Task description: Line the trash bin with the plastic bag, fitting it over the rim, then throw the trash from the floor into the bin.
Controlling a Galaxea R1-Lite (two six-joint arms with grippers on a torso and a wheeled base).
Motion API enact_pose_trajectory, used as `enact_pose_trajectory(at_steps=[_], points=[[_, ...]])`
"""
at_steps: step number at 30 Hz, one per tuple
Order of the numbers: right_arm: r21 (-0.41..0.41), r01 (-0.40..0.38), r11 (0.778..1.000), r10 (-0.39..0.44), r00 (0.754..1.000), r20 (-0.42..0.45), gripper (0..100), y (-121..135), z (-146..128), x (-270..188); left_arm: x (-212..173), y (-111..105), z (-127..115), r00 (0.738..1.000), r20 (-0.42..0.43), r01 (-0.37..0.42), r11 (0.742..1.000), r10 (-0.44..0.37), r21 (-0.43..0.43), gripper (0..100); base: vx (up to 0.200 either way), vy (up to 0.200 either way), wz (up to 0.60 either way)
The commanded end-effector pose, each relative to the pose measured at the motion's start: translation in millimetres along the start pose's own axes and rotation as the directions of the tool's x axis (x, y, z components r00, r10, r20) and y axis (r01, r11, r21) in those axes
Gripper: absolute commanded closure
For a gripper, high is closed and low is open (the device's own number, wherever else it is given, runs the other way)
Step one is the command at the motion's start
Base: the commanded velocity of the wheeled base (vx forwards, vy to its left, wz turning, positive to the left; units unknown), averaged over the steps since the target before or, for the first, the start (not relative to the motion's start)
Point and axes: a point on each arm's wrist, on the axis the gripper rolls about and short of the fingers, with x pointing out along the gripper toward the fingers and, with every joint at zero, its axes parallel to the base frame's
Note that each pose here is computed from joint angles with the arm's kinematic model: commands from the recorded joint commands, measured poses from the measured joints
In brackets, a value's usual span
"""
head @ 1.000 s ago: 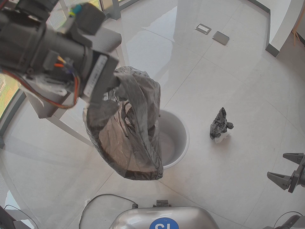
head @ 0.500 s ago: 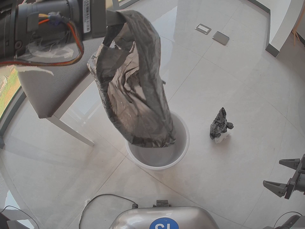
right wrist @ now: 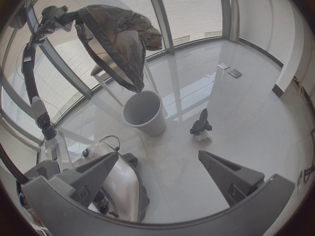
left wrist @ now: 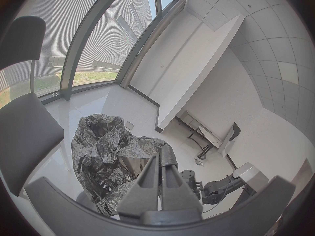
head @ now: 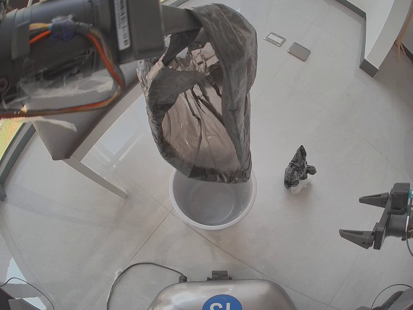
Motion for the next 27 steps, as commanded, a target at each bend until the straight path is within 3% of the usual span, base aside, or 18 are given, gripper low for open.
enact_pose_trajectory(at_steps=[1, 9, 18, 27], points=[[-0.02, -0.047, 0.999, 0.046, 0.999, -0.02, 0, -14, 22, 28, 6, -7, 3, 1.0, 0.011, 0.025, 1.0, -0.025, -0.006, 100, 0.0, 0.0, 0.0], [-0.073, -0.13, 0.989, 0.131, 0.991, 0.005, 0, -10, 49, 50, 21, -11, 7, 0.999, 0.029, 0.026, 1.0, -0.025, -0.018, 100, 0.0, 0.0, 0.0], [-0.128, -0.237, 0.963, 0.239, 0.971, -0.002, 0, 8, 68, 80, 39, -17, 14, 0.998, 0.048, 0.032, 0.999, -0.03, -0.039, 100, 0.0, 0.0, 0.0], [-0.163, -0.26, 0.952, 0.267, 0.963, 0.023, 0, 10, 94, 115, 52, -28, 24, 0.995, 0.083, 0.058, 0.996, -0.053, -0.061, 100, 0.0, 0.0, 0.0]])
